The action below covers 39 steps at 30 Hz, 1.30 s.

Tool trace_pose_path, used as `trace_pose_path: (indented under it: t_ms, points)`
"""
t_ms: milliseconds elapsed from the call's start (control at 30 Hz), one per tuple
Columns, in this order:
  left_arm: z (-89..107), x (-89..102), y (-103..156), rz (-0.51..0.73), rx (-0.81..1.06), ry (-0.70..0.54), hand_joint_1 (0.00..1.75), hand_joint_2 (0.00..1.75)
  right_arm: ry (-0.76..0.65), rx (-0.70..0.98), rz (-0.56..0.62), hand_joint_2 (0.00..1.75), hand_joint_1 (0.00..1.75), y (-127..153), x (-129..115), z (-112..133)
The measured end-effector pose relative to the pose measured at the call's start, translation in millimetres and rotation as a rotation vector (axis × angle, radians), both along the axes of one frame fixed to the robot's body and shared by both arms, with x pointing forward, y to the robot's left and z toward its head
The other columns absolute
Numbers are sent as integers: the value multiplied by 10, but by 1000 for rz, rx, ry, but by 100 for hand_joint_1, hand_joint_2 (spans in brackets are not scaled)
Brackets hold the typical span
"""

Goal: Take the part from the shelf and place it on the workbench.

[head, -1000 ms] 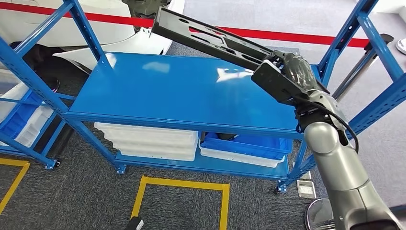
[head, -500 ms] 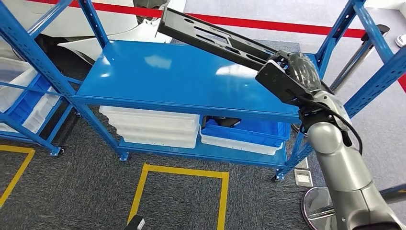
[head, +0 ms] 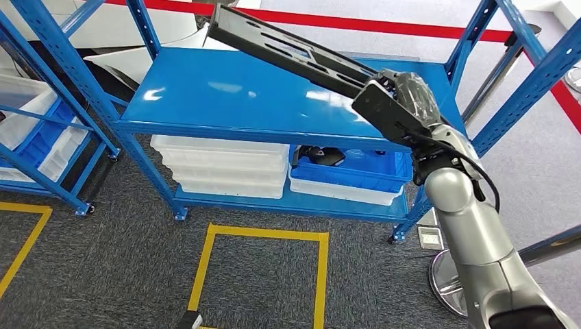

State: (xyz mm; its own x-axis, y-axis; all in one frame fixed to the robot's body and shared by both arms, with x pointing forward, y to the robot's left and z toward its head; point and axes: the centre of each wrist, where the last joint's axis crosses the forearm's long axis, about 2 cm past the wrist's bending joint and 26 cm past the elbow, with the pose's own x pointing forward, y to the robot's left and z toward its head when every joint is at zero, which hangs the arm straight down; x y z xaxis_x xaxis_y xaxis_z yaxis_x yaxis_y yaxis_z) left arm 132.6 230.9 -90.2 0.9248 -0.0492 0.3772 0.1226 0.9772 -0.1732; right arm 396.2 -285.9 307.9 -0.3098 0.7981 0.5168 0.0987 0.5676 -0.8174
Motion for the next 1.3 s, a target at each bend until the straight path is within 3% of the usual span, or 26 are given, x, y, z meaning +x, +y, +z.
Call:
trace_pose_path:
  t_ms: [1300]
  points:
    - [-15, -45, 26, -24, -16, -5, 0, 175, 88, -5, -86, 175, 175, -147, -201, -149]
